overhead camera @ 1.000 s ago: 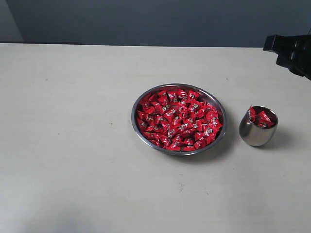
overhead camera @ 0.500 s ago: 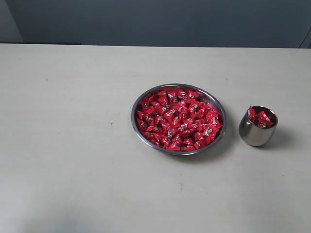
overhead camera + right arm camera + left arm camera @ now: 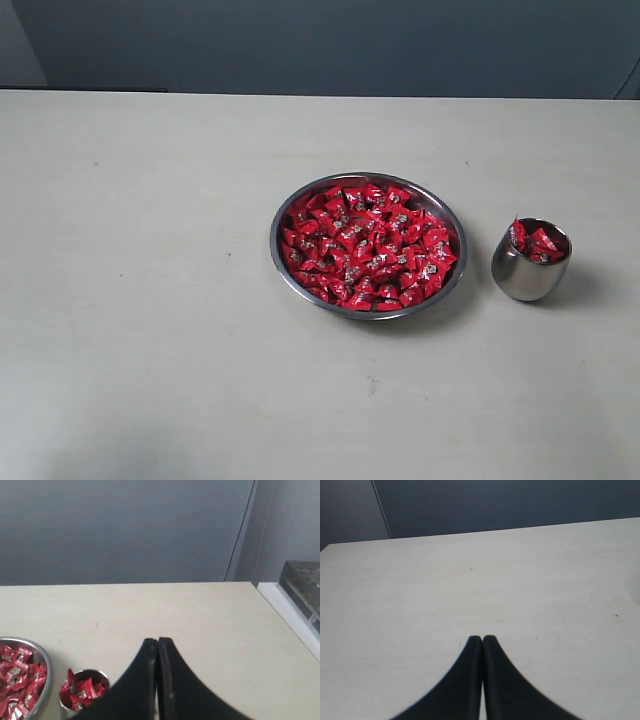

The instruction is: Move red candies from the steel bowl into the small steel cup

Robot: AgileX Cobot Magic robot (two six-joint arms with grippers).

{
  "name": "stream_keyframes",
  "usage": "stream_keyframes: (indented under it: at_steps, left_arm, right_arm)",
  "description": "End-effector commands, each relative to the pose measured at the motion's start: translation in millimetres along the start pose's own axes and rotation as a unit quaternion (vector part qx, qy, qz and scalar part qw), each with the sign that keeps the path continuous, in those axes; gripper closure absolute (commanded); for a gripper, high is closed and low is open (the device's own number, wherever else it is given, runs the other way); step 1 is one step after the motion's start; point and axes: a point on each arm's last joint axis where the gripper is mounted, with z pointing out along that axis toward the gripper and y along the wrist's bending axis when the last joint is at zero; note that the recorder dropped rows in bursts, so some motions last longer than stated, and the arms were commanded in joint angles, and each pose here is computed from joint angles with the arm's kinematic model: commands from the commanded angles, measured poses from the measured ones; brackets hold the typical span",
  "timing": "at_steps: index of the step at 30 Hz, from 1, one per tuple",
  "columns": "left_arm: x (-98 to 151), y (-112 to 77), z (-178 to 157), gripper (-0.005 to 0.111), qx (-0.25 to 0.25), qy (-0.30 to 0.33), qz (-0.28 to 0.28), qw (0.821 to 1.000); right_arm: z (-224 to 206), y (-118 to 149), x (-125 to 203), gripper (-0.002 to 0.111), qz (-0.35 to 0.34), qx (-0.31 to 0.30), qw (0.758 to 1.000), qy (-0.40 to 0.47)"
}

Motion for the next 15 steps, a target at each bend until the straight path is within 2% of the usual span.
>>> stream_keyframes:
  at_steps: [1, 15]
  left_arm:
    - [-0.5, -0.2, -0.1, 0.106, 0.002, -0.006, 0.001, 1.0]
    - [-0.5, -0.2, -0.1, 0.106, 0.002, -0.006, 0.001, 1.0]
  right_arm:
    - [5.4, 0.4, 19.8, 0.109, 0.007, 0.002, 1.0, 0.004]
    - [3.1, 2.3, 90.9, 0.109, -0.003, 0.005, 1.0, 0.011]
